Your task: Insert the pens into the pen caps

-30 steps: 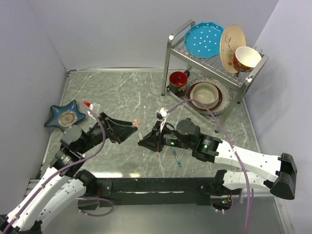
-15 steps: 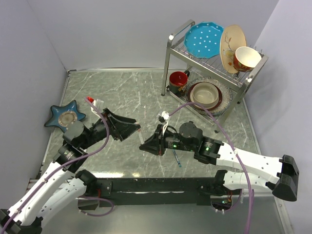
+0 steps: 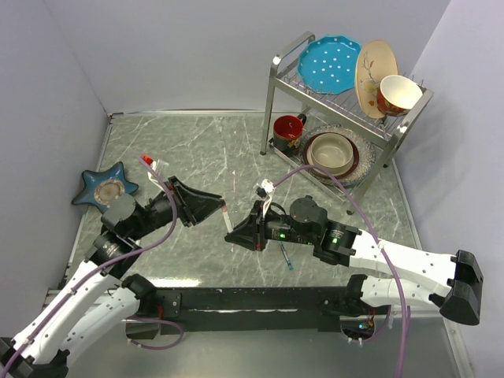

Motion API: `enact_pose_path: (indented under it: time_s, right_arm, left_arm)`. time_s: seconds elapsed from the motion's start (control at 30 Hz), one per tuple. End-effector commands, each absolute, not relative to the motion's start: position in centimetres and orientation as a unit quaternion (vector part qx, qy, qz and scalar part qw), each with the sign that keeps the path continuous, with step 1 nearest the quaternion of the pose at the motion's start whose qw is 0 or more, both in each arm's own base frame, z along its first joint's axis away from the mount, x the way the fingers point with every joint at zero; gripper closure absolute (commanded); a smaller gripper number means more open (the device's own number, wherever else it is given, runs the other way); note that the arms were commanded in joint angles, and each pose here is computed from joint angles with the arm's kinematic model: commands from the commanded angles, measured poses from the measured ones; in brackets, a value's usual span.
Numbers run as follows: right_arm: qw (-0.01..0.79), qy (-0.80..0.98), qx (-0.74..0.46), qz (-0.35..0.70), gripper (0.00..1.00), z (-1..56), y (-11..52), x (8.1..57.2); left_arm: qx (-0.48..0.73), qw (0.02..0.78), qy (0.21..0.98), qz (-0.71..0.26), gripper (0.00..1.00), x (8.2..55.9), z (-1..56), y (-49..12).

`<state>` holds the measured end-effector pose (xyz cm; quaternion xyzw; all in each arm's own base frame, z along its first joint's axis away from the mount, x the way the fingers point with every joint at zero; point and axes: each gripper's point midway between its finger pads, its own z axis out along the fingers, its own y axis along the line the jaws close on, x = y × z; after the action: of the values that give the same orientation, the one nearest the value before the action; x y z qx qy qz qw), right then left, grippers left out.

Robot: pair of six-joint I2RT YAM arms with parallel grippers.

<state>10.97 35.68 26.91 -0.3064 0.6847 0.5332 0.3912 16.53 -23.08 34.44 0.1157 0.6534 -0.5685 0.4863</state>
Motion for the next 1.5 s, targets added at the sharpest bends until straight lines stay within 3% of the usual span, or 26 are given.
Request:
enact_pose_path:
  time_s: [0.0, 0.1, 0.4, 0.63, 0.8, 0.97, 1.37, 1.47]
  right_arm:
    - [0.407, 0.662, -0.306, 0.55, 1.0, 29.0, 36.0, 10.7]
    - [0.406, 0.641, -0.313, 0.572, 1.0, 30.6, 36.1, 10.0]
    - [0.452, 0.604, -0.305, 0.581, 1.0, 34.6, 35.4, 10.4]
    - [0.507, 0.605, -0.273, 0.551, 1.0, 39.0, 35.1, 13.0]
    - [0.533, 0.593, -0.263, 0.543, 1.0, 41.5, 34.1, 14.8]
    - [0.532, 0.587, -0.281, 0.542, 1.0, 43.3, 34.3, 15.9]
    - [0.502, 0.56, -0.275, 0.598, 1.0, 44.9, 36.5, 16.9]
    - [0.497, 0.554, -0.277, 0.608, 1.0, 45.0, 36.4, 17.1]
  left_arm:
    - [0.159, 0.493, 0.626, -0.583, 0.85, 15.0, 36.2, -23.2]
    - [0.179, 0.466, 0.622, -0.603, 0.99, 13.8, 35.2, -23.7]
    - [0.183, 0.388, 0.624, -0.653, 0.99, 11.3, 32.9, -24.3]
    - [0.185, 0.311, 0.671, -0.647, 0.99, 10.6, 27.4, -24.8]
    - [0.172, 0.316, 0.692, -0.626, 0.99, 10.7, 26.3, -24.3]
    - [0.166, 0.276, 0.696, -0.642, 0.99, 10.0, 24.0, -24.7]
    - [0.192, 0.273, 0.632, -0.699, 0.99, 8.0, 26.2, -24.9]
    - [0.186, 0.232, 0.648, -0.702, 0.99, 7.4, 25.2, -25.0]
